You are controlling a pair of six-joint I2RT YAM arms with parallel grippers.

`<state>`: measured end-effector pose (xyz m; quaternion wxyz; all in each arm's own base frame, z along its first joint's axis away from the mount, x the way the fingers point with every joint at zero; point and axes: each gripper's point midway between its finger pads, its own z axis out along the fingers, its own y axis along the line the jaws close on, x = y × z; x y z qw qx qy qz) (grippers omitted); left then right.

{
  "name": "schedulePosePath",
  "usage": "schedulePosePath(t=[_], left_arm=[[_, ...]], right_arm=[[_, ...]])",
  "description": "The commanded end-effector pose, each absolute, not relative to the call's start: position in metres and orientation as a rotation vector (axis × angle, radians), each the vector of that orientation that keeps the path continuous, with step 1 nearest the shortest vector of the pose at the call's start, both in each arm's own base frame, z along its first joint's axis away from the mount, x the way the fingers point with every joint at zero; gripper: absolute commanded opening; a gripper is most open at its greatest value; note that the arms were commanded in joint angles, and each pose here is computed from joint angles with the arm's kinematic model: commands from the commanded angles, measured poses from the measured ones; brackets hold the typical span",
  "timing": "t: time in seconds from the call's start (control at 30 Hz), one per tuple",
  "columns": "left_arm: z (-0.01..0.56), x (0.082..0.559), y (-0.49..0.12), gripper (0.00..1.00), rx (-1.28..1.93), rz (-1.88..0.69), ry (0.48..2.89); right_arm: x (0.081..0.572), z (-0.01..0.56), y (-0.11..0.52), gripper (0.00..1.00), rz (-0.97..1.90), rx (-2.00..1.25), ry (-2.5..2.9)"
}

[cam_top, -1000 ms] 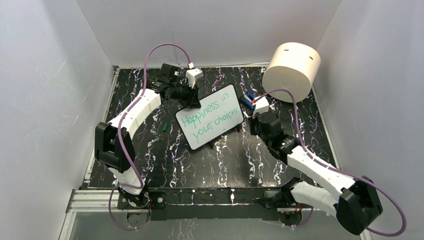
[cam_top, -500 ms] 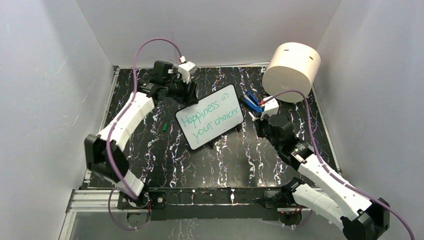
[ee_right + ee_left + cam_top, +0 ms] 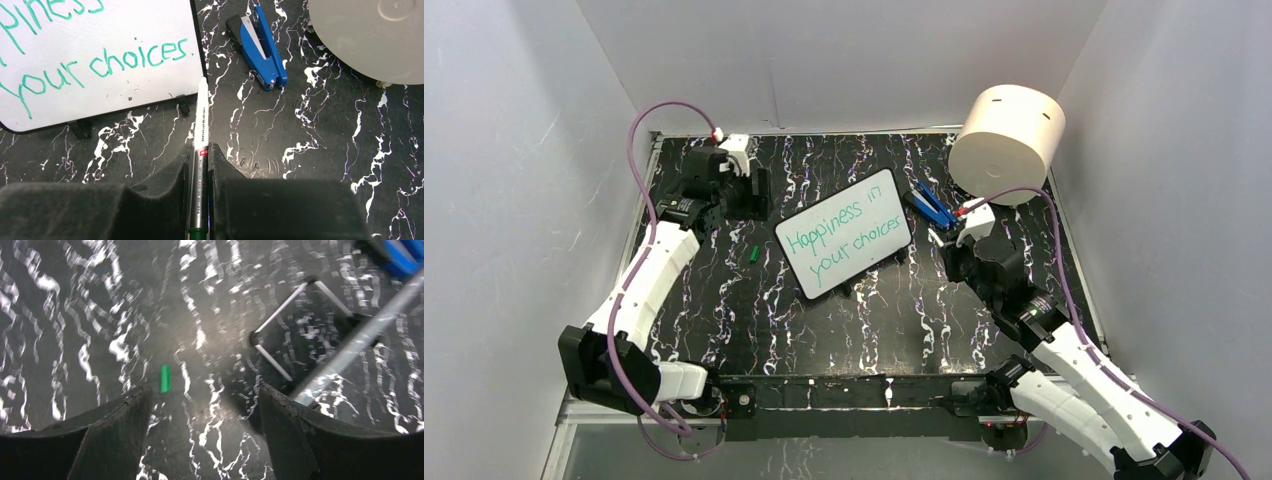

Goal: Write a sentence on the whiteboard
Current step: Pick up the pen cap from the center of the board.

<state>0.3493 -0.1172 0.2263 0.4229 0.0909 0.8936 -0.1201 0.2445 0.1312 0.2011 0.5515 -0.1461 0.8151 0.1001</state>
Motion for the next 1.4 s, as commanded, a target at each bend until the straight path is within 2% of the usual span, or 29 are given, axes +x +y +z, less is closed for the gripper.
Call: schedulePosePath(t=[0.0, 0.1, 0.3, 0.6, 0.67, 1.37], left_arm=[[0.199, 0.346, -0.077, 0.75, 0.033, -0.154, 2.327], [0.172, 0.344, -0.069, 0.74, 0.02, -0.115, 2.41], [0.123, 0.344, -0.068, 0.67, 0.014, -0.109, 2.549], [0.073, 0.339, -0.065, 0.39, 0.059, -0.094, 2.694], [0.067, 0.34, -0.063, 0.35, 0.06, -0.078, 2.712], [0.029, 0.342, -0.067, 0.31, 0.061, -0.221, 2.838]], right_arm=[[0.246, 0.228, 0.131, 0.0, 0.278, -0.293, 1.853], [0.246, 0.228, 0.131, 0.0, 0.275, -0.292, 1.852], [0.248, 0.227, 0.128, 0.0, 0.256, -0.286, 1.853], [0.248, 0.226, 0.127, 0.0, 0.251, -0.283, 1.854], [0.248, 0.226, 0.128, 0.0, 0.254, -0.284, 1.855], [0.248, 0.226, 0.128, 0.0, 0.256, -0.284, 1.846]])
